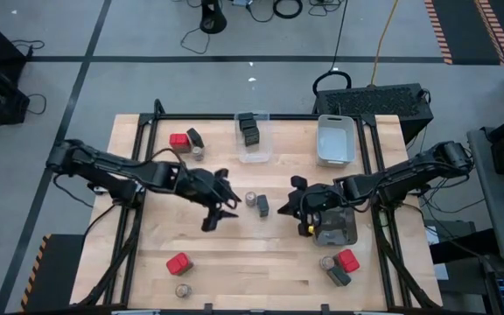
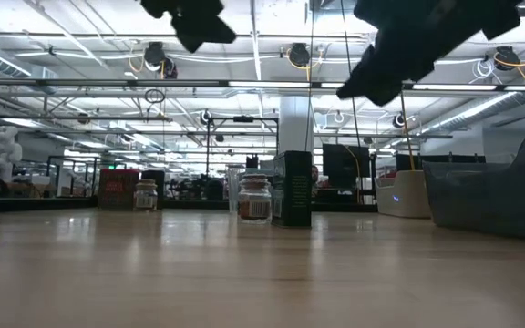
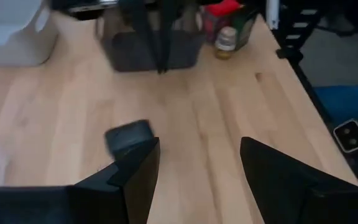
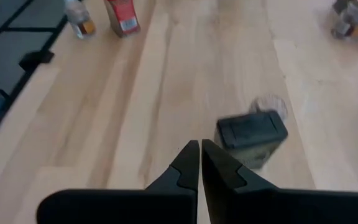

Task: Sort spices by type
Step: Put the black seasoning can into the transparent bin

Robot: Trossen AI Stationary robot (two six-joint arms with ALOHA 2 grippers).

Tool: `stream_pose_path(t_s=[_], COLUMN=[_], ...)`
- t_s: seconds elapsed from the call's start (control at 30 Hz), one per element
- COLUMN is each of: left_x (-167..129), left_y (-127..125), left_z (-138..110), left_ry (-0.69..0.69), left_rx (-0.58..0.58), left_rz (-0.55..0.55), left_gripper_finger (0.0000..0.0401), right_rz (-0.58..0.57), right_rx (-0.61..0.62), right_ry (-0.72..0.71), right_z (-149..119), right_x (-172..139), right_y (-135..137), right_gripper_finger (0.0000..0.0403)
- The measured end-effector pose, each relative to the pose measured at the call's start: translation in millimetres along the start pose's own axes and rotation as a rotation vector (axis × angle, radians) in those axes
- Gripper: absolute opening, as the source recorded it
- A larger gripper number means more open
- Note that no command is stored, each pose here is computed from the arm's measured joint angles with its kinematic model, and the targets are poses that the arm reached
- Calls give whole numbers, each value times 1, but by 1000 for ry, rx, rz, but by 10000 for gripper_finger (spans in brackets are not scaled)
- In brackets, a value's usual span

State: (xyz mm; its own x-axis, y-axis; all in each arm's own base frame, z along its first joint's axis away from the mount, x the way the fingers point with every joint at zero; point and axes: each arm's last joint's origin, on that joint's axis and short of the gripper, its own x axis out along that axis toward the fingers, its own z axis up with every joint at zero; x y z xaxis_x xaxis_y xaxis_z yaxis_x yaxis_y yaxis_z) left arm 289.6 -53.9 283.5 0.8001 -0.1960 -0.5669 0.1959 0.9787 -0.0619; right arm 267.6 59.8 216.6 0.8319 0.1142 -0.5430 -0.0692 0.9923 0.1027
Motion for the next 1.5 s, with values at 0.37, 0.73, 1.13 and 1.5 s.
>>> stream_pose_path(t_s=[0.37,0.73,1.13,1.5], left_x=[73,156,241,301], left_y=[-34,-40,-39,-36], left_z=[6,21,47,55], left_ry=[-268,-400,-330,-417], left_rx=[218,263,374,404], left_rz=[-102,-177,-266,-415], left_gripper_finger=[231,231,231,231], right_rz=[-50,-355,-478,-495], right_rx=[5,79,140,93], right_ry=[136,130,89,-4], right_z=[0,1,-10,-14], right_x=[-5,-50,-100,-122], right_y=[7,-3,9,24], right_gripper_finger=[0,0,0,0])
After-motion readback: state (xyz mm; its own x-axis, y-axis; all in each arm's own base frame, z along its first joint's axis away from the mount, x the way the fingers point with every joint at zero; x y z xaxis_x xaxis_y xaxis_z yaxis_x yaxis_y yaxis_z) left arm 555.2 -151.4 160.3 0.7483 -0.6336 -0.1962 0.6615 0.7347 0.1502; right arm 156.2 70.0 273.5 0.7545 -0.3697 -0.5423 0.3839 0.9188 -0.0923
